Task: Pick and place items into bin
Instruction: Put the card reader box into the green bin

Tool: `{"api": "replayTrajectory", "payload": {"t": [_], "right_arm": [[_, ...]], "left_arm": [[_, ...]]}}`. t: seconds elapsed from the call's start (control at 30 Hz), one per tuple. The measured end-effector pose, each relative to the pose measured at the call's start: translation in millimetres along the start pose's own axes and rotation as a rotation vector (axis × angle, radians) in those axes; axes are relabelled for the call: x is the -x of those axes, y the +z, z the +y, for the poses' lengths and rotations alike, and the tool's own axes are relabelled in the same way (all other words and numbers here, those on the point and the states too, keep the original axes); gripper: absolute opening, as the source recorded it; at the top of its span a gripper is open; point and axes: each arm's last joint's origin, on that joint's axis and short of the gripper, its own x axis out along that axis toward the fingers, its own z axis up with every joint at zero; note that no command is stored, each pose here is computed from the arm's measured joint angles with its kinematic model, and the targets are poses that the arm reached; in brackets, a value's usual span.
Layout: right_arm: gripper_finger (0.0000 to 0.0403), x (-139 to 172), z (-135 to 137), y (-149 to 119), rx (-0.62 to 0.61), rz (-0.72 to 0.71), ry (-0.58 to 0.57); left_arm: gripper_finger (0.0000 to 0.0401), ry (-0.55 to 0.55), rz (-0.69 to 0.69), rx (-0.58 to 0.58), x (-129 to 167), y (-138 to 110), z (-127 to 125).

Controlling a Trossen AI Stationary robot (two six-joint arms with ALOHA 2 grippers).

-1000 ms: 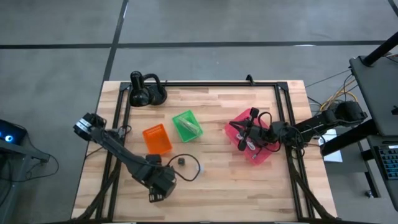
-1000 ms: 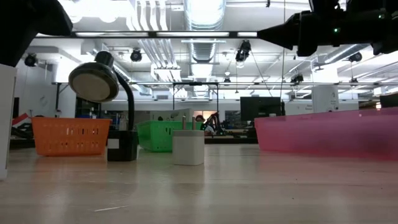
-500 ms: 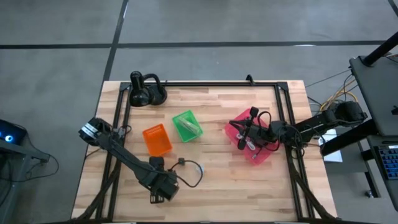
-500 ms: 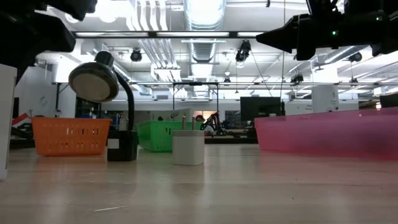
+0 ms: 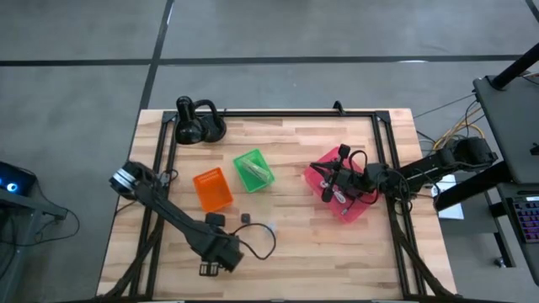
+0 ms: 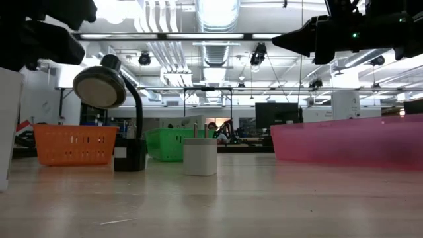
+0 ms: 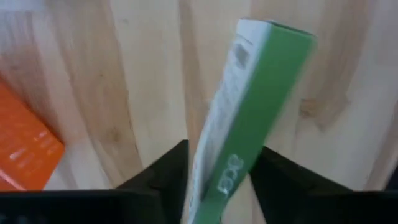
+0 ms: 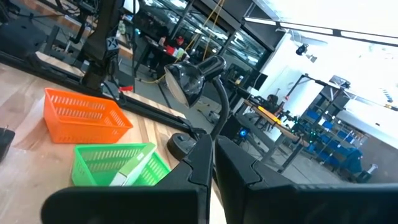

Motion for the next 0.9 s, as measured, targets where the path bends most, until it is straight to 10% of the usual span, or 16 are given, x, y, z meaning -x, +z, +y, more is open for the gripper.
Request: {"api": "replayTrajectory", "payload": {"t": [0.2,0.57,0.9], "right_arm": [[0.0009,0.1,0.1,0.1,0.0,0.0,0.001],[0.0009,0.1,0.1,0.1,0.0,0.0,0.001],[0.0009,0.1,0.1,0.1,0.0,0.0,0.001]], "left_arm": [[0.0026,-0.045,0.012,-0.103,4.0,-2.1,-0.5],[0.0019,-0.081,0.045,-0.107,34.3,-0.6,-1.8],[0.0019,0.347,-0.193,-0.415,94.1,9.6,10.9]]}}
